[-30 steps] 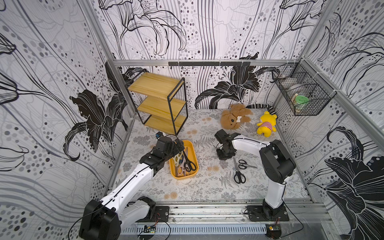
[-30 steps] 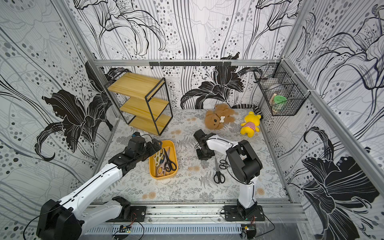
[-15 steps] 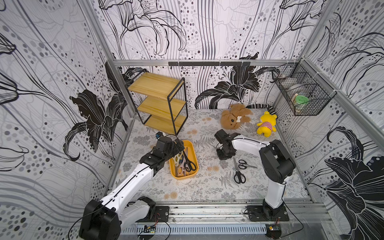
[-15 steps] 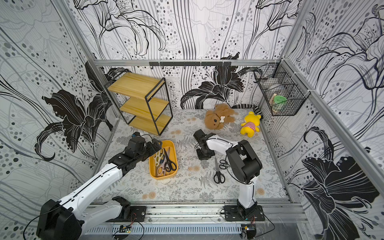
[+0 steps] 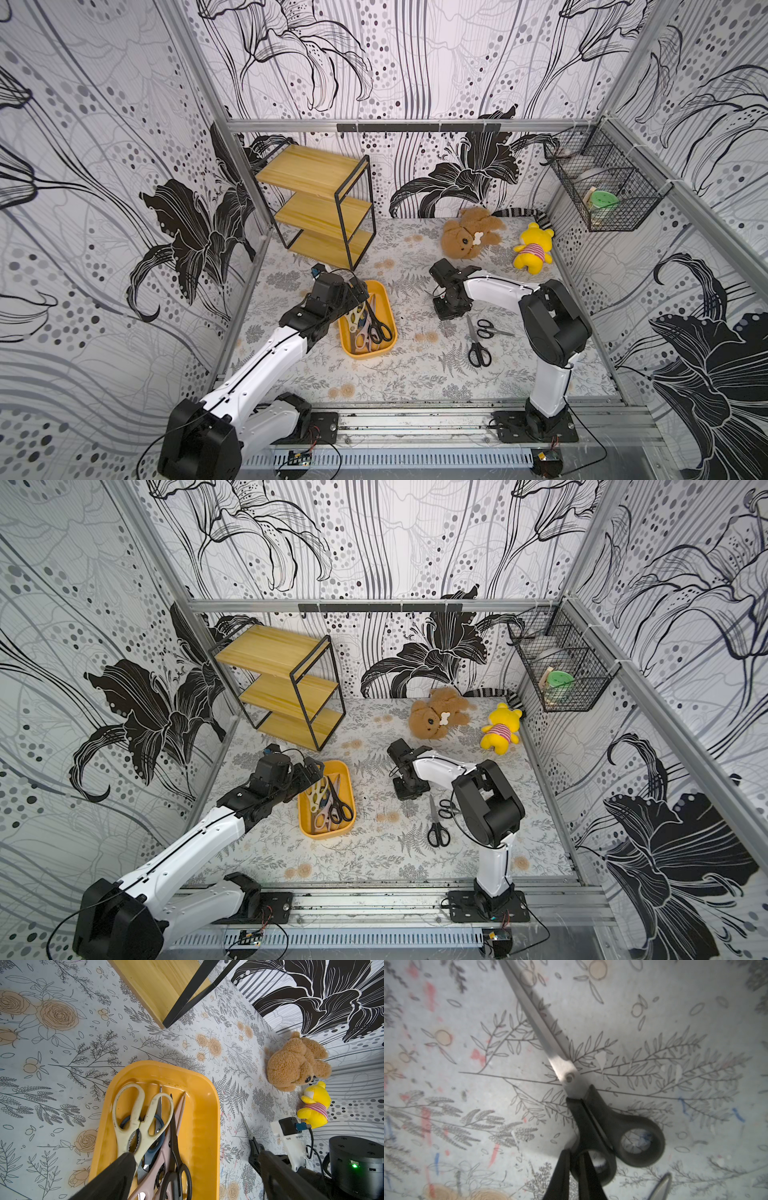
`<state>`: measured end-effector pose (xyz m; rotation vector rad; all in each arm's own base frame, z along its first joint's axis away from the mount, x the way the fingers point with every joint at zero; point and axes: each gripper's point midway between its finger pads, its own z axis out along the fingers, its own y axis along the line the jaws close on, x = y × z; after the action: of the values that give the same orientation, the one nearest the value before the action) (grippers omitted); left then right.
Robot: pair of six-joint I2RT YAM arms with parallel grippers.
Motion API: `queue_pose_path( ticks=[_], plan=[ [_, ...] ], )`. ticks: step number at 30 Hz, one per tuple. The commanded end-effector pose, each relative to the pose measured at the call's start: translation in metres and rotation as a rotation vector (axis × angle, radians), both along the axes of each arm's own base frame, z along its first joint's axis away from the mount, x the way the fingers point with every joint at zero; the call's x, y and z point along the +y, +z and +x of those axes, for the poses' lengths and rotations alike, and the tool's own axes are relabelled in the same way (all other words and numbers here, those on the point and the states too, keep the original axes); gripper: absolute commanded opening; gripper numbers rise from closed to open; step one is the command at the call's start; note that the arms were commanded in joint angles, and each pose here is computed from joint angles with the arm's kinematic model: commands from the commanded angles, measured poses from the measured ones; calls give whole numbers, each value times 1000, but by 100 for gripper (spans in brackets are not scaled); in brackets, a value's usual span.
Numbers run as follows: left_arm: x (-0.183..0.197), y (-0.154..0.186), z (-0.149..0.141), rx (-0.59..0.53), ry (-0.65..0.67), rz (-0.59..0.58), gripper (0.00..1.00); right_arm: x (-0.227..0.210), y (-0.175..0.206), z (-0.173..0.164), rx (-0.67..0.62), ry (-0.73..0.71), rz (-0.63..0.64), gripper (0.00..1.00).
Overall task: Put the scissors into the storage box
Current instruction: Pick up the scissors from the center of the board, then place the scissors in the storage box.
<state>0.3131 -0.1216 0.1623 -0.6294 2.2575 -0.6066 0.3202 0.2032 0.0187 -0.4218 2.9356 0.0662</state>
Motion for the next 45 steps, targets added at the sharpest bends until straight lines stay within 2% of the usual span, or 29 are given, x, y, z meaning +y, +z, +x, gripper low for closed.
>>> queue_pose_path(
  ticks=[1,6,18,28,34,38,45],
  plan=[
    [0,6,7,-37,18,0,98,18,-1,0,16,-46,102,0],
    [7,9,8,-58,52,13,97,45,35,5,-32,-64,247,0],
    [19,4,4,-69,95,48,97,142,105,-15,-118,54,418,0],
    [32,9,1,-90,139,27,97,204,145,-47,-87,131,585,0],
    [45,3,-1,-78,182,-69,97,229,134,-72,12,164,637,0],
    [59,3,-6,-88,233,-79,97,243,124,-85,90,160,698,0],
    [80,10,-14,-119,309,-55,97,238,93,-90,159,117,635,0]
  ],
)
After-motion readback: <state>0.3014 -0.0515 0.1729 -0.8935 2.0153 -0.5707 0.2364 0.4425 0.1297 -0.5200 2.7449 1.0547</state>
